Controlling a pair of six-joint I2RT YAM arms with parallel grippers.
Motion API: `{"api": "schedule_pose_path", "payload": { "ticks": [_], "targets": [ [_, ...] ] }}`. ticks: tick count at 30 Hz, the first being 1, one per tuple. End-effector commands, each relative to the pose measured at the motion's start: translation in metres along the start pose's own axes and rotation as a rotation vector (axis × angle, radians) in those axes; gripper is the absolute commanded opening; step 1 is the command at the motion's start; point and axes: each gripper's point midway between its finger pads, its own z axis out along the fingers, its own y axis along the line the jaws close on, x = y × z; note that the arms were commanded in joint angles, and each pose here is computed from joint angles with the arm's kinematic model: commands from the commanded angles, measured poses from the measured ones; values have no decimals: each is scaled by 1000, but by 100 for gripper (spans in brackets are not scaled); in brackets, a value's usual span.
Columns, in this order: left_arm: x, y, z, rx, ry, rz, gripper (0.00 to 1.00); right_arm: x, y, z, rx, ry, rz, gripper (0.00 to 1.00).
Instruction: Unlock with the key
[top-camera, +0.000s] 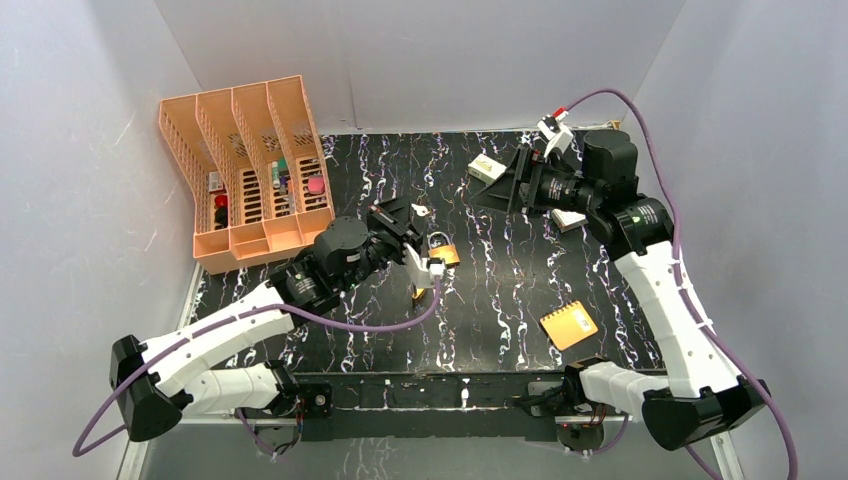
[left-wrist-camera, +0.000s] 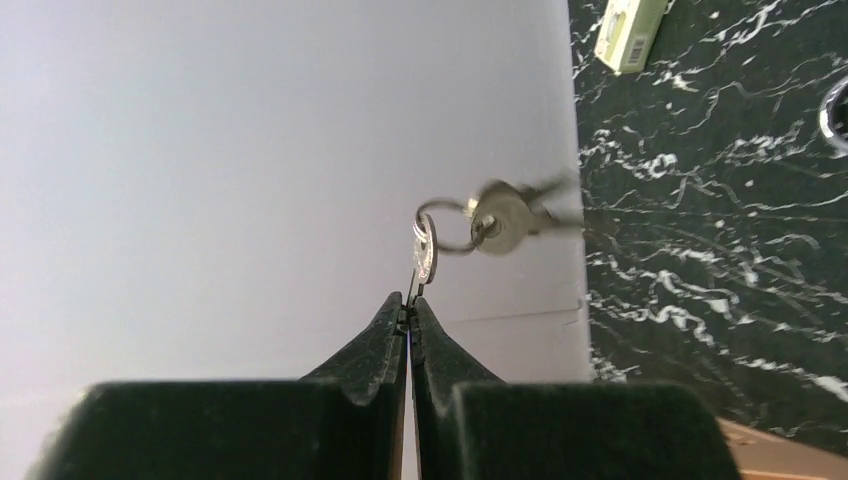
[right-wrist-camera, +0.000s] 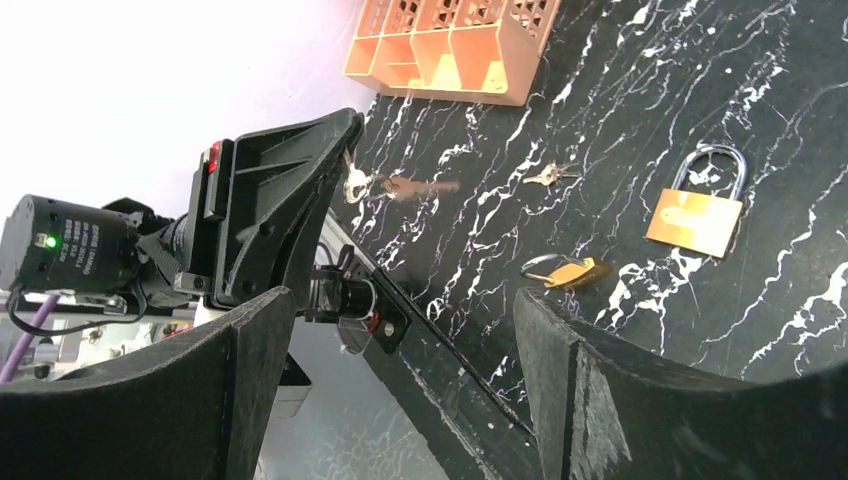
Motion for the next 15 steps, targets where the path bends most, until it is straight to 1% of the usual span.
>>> {"api": "schedule_pose_path", "payload": {
  "ticks": [1, 4, 7, 11, 15],
  "targets": [
    [-2, 54, -14, -41, 5, 140, 0, -16, 43, -15, -126, -68, -131, 87],
    [-6, 63, -13, -25, -18, 154, 0, -11, 47, -8, -202, -56, -92, 83],
    [-10, 74, -13, -28, -33, 159, 0, -12, 58, -5, -310, -80, -28, 79],
    [-12, 79, -9, -33, -39, 175, 0, -25, 78, -8, -424, -124, -36, 77],
    [-16, 83, 2, -69, -42, 204, 0, -40, 93, -7, -486, -136, -42, 75]
  ]
}}
